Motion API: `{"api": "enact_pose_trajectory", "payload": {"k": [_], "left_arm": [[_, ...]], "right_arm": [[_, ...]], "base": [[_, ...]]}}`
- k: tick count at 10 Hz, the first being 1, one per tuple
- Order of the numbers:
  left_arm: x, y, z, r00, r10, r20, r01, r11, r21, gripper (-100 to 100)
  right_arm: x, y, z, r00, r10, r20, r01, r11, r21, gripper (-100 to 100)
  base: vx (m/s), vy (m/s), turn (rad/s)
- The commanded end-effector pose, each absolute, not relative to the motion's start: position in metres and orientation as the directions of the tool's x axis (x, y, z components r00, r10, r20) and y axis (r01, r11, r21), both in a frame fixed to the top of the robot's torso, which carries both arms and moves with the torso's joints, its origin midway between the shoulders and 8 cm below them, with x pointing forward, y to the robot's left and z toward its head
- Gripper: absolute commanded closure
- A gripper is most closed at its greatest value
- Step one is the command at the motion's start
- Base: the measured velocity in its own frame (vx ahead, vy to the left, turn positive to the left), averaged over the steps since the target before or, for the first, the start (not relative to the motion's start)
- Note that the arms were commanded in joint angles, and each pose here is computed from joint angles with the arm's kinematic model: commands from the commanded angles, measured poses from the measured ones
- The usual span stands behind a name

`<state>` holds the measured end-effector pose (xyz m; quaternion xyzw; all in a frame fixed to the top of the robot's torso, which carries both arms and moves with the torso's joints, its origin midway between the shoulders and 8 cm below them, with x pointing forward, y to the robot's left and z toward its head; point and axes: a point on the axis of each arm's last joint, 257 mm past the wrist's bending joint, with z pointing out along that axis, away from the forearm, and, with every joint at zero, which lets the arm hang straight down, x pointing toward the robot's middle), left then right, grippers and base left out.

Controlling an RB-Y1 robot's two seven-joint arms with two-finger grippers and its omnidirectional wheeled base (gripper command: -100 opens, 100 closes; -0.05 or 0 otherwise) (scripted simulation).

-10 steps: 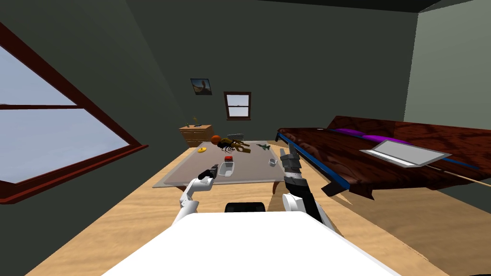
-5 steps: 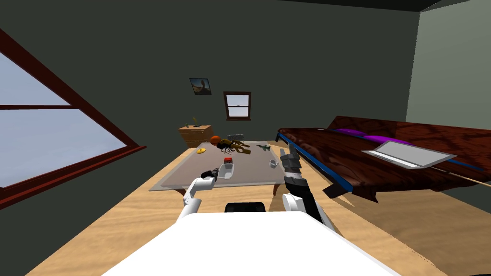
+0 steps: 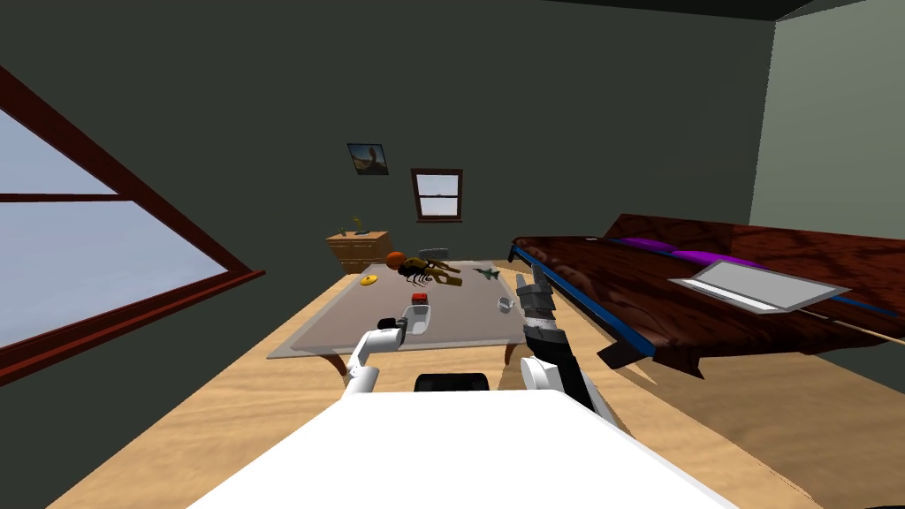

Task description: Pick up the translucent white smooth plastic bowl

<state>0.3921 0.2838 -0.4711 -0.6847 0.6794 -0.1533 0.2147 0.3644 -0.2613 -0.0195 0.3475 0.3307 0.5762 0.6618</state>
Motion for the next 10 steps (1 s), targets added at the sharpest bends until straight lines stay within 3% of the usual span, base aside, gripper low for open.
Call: {"api": "enact_pose_trajectory", "payload": {"k": [1, 2, 3, 4, 8, 9, 10], "left_arm": [[0.383, 0.267, -0.482, 0.029, -0.998, -0.048, -0.886, -0.004, -0.463, -100], [0.386, 0.274, -0.480, 0.029, -0.998, -0.061, -0.878, 0.003, -0.478, -100], [0.386, 0.272, -0.481, 0.029, -0.998, -0.059, -0.880, 0.002, -0.474, 0], [0.386, 0.272, -0.487, 0.029, -0.998, -0.059, -0.880, 0.003, -0.475, -100], [0.385, 0.272, -0.497, 0.029, -0.998, -0.059, -0.880, 0.003, -0.474, -100], [0.385, 0.272, -0.497, 0.029, -0.998, -0.059, -0.880, 0.003, -0.476, 100], [0.385, 0.272, -0.497, 0.029, -0.998, -0.059, -0.880, 0.003, -0.476, 100]], "right_arm": [[0.364, -0.261, -0.020, 0.117, 0.992, -0.037, -0.533, 0.095, 0.841, 0], [0.364, -0.261, -0.019, 0.117, 0.992, -0.037, -0.533, 0.095, 0.841, 0], [0.364, -0.261, -0.019, 0.117, 0.992, -0.037, -0.533, 0.095, 0.841, 0], [0.364, -0.261, -0.019, 0.117, 0.992, -0.037, -0.533, 0.095, 0.841, 0], [0.364, -0.261, -0.019, 0.117, 0.992, -0.037, -0.533, 0.095, 0.841, 0], [0.364, -0.261, -0.019, 0.117, 0.992, -0.037, -0.533, 0.095, 0.841, 0], [0.364, -0.261, -0.019, 0.117, 0.992, -0.037, -0.533, 0.095, 0.841, 0]], "base": [[0.052, 0.008, -0.006], [0.020, 0.002, -0.002], [0.000, 0.000, 0.000], [0.017, 0.002, 0.000], [0.029, 0.007, 0.000], [0.000, 0.000, 0.000], [0.000, 0.000, 0.000]]}}
